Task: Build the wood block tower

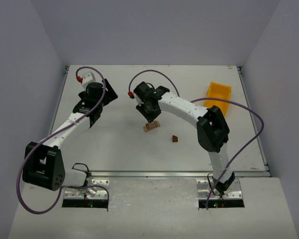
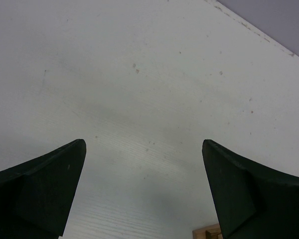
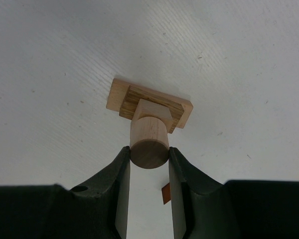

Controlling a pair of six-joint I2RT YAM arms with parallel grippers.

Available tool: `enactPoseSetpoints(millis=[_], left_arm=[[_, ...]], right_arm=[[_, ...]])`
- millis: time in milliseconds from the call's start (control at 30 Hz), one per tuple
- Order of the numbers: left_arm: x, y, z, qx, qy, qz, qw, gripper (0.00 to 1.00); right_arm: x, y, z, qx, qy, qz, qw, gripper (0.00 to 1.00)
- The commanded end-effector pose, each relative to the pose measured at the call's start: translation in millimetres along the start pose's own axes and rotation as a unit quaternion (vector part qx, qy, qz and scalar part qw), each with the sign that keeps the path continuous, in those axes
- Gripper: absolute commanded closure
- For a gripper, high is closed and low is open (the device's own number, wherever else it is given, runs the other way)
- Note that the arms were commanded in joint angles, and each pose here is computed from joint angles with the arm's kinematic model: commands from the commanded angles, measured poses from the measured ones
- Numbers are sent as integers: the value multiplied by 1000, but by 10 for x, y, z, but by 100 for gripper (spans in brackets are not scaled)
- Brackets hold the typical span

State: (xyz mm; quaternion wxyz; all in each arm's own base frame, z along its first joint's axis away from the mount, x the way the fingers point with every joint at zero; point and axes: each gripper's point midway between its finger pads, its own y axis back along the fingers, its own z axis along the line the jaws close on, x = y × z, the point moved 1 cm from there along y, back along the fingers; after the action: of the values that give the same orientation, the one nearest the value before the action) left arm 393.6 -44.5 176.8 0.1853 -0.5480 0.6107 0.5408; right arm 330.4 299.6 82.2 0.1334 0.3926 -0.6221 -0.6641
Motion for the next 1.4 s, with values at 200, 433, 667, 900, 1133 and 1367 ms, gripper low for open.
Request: enactPoseSetpoints(millis=[200,433,667,900,1133,1367], left_arm=[[-125,-23,-54,12,17,-20,1000,0],[-126,-23,-55,12,17,-20,1000,0],[-126,-23,-58,13,17,-20,1000,0],[-120,-24,-52,12,18,-20,1000,0],[-116,-28,-52,12,17,-19,1000,0],[-121,-24,-50,11,18,-20,1000,0]], right_arm=[[-73,-3,-17,1,-8,-11,1000,77],[-62,1,-22,2,-8,-10,1000,73],[-50,26,-26,3,-9,-10,1000,67],[-39,40,-32,5,-12,-10,1000,56],[-45,63,-38,7,-12,-14,1000,50],[-65,72,-85,22,-17,-19,999,45]])
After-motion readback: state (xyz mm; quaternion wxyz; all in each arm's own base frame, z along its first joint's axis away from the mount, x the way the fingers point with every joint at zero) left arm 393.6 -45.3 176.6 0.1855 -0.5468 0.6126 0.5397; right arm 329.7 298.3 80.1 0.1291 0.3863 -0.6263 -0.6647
